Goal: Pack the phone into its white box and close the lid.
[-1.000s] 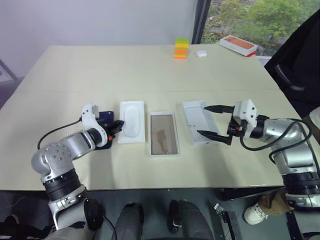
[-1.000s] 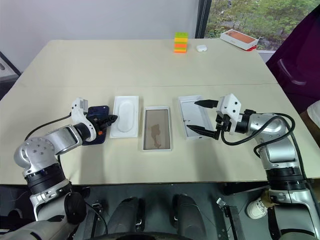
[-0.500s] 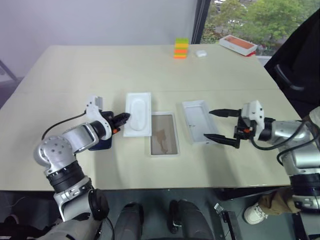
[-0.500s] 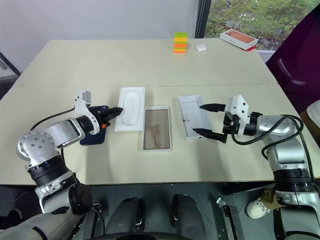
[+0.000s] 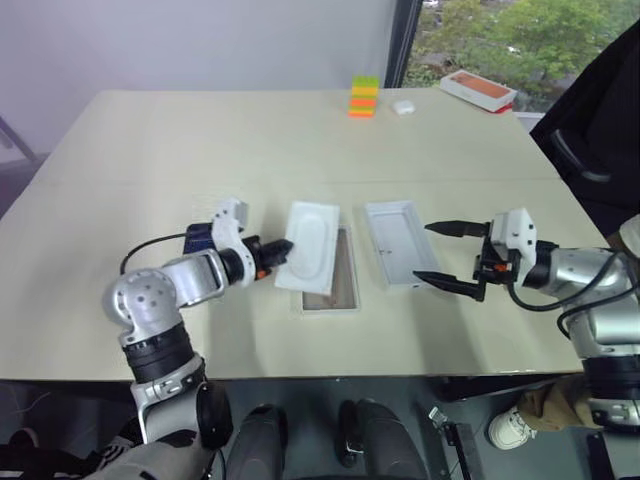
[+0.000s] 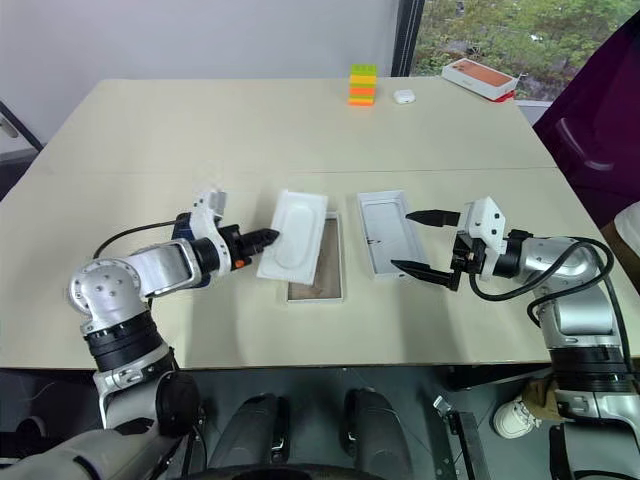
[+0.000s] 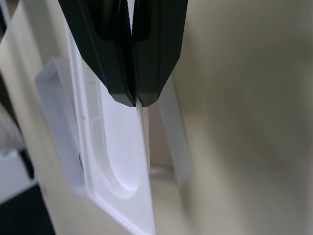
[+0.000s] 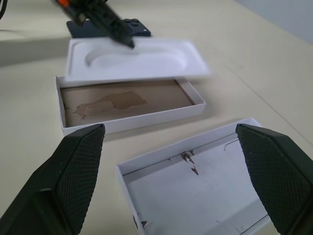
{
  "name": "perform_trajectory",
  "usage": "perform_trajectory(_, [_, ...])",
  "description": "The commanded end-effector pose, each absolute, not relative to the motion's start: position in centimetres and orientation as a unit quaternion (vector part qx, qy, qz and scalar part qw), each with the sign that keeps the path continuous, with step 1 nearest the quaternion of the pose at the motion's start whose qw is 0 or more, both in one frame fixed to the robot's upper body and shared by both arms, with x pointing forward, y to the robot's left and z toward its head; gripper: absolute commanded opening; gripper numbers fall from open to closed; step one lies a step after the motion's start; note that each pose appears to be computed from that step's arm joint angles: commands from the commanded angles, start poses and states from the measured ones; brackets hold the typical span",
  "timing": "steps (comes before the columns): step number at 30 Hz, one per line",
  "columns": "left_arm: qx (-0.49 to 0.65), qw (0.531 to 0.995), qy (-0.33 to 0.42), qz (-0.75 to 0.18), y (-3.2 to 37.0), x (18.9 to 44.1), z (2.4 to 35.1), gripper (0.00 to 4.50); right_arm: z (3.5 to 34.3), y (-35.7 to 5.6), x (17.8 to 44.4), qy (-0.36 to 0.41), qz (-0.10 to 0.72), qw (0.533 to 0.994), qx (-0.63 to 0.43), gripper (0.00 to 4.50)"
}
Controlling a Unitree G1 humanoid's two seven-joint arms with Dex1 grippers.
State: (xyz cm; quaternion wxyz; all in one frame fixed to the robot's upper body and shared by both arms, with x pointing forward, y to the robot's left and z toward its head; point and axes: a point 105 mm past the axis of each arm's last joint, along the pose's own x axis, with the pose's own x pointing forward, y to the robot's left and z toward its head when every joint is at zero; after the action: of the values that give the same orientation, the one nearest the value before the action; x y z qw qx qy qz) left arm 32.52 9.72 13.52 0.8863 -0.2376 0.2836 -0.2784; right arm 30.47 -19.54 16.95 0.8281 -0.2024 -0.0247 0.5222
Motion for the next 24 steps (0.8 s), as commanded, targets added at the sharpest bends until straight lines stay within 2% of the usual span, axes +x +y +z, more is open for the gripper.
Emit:
perform_trajectory(1, [-0.23,0.899,0.251,-0.276,9.3,32.6,14.6,0.05,18.1,-19.5,30.6,-0.047,0.519,0.826,-0.214,4.5])
perform_trajectory(11, [-0.247,0.908,0.249,-0.228,9.8,32.6,13.8,0.05,17.8,-19.3,30.8,-0.049,0.516,0.827,-0.217,4.5])
perform_trajectory(19, [-0.244,0.901,0.264,-0.243,8.7,32.1,13.4,0.05,17.9,-19.0,31.0,-0.054,0.516,0.826,-0.22,4.5])
perform_trajectory(22, [-0.236,0.897,0.269,-0.259,8.2,31.7,13.4,1.02,17.7,-19.0,31.0,-0.053,0.515,0.826,-0.223,4.5])
perform_trajectory(24, [-0.222,0.903,0.268,-0.252,8.5,31.7,13.4,1.98,17.7,-19.0,31.0,-0.052,0.515,0.826,-0.224,4.5])
